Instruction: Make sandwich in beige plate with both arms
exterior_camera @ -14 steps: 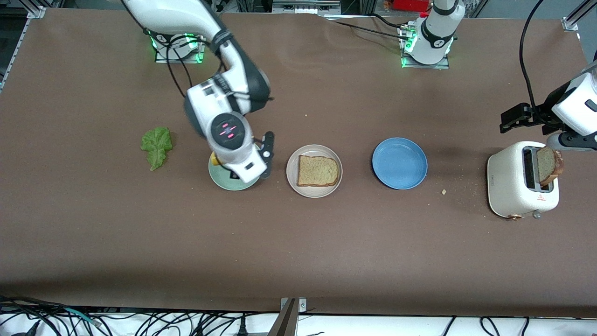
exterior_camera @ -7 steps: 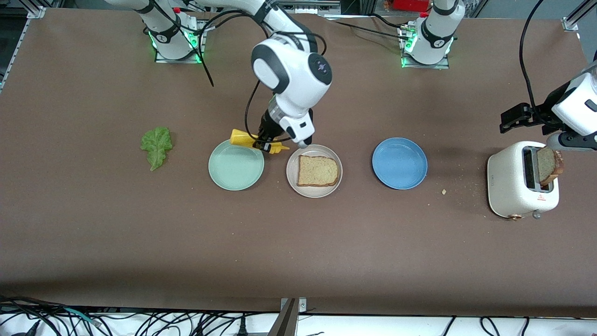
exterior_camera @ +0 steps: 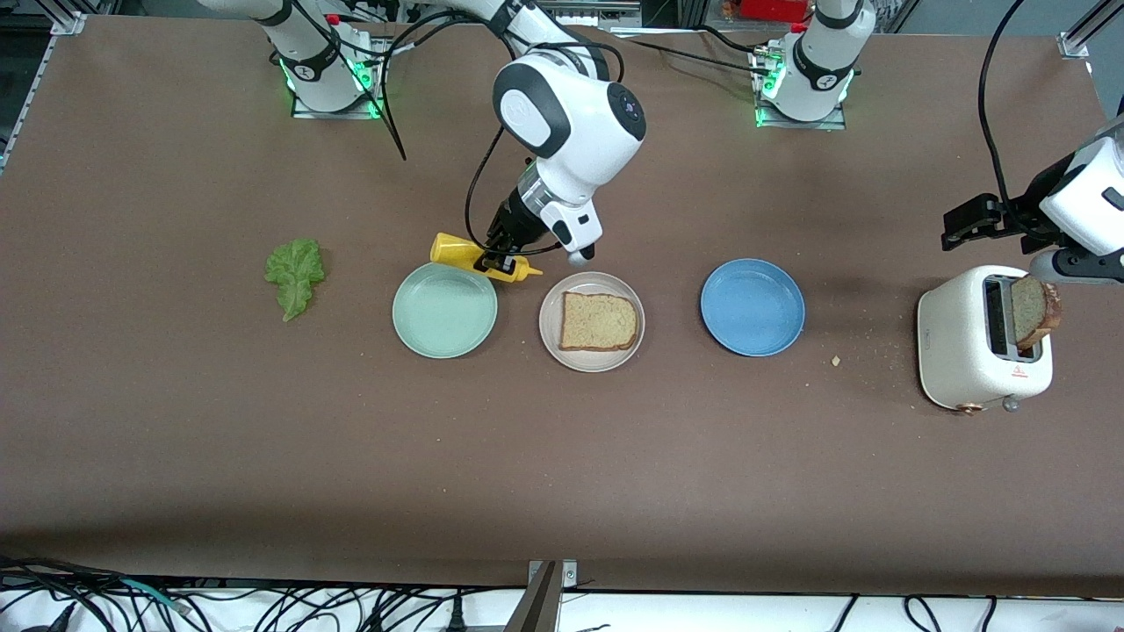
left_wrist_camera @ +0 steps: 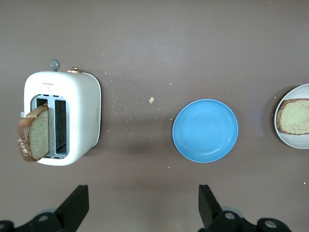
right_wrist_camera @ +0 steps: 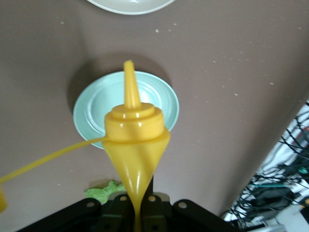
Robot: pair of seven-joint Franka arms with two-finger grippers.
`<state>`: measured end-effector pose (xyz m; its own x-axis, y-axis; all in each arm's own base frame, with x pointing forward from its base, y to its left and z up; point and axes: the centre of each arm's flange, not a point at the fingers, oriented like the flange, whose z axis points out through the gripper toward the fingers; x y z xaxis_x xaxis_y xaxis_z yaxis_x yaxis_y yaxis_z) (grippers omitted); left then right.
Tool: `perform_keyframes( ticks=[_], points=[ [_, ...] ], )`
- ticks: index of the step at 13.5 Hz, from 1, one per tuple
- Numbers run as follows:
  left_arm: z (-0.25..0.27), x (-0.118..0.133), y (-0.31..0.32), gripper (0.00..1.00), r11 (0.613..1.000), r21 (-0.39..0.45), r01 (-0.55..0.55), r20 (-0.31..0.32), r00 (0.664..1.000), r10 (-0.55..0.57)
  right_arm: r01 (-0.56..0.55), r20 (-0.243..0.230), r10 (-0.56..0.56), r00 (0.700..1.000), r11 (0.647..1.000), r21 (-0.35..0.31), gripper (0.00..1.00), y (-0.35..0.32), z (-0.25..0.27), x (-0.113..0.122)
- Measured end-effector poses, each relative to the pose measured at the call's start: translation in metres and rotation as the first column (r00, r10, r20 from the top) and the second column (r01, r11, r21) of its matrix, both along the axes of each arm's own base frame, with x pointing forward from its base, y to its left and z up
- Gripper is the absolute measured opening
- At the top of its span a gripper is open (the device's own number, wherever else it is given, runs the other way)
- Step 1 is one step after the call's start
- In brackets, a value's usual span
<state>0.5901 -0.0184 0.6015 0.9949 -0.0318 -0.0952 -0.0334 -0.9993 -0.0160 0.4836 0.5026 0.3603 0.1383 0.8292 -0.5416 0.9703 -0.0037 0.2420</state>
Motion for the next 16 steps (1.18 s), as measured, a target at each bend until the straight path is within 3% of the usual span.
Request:
perform_keyframes(
  ticks=[3,5,7,10,12,14,16],
  points=[
    [0.0,0.0,0.0,1.0,1.0,0.0,0.0,0.0,1.0,0.0,0.028,-0.076,-0.022,0.997,0.997,0.077,0.05,-0.012,0.017,0.008],
    [0.0,0.0,-0.001,1.0,1.0,0.0,0.001,0.0,1.0,-0.001,0.106,-0.153,-0.078,0.985,0.977,0.185,0.05,-0.039,0.038,0.03],
    [0.0,0.0,-0.001,1.0,1.0,0.0,0.001,-0.001,1.0,-0.001,0.174,-0.239,-0.1,0.966,0.933,0.314,0.05,-0.075,0.062,0.058],
    [-0.001,0.0,-0.001,1.0,1.0,0.0,0.002,-0.001,1.0,-0.002,0.306,-0.39,-0.095,0.916,0.794,0.525,0.05,-0.146,0.081,0.107],
    [-0.001,0.0,-0.001,1.0,1.0,0.0,0.002,-0.001,1.0,-0.002,0.366,-0.465,-0.058,0.883,0.705,0.607,0.05,-0.2,0.069,0.136],
    [-0.001,0.0,-0.001,1.0,1.0,0.0,0.002,-0.002,1.0,-0.002,0.375,-0.505,0.028,0.863,0.635,0.676,0.05,-0.238,0.049,0.15],
    [-0.002,0.001,-0.002,1.0,1.0,0.0,0.003,-0.004,1.0,-0.003,0.353,-0.502,0.149,0.852,0.544,0.761,0.05,-0.267,0.032,0.159]
  ],
)
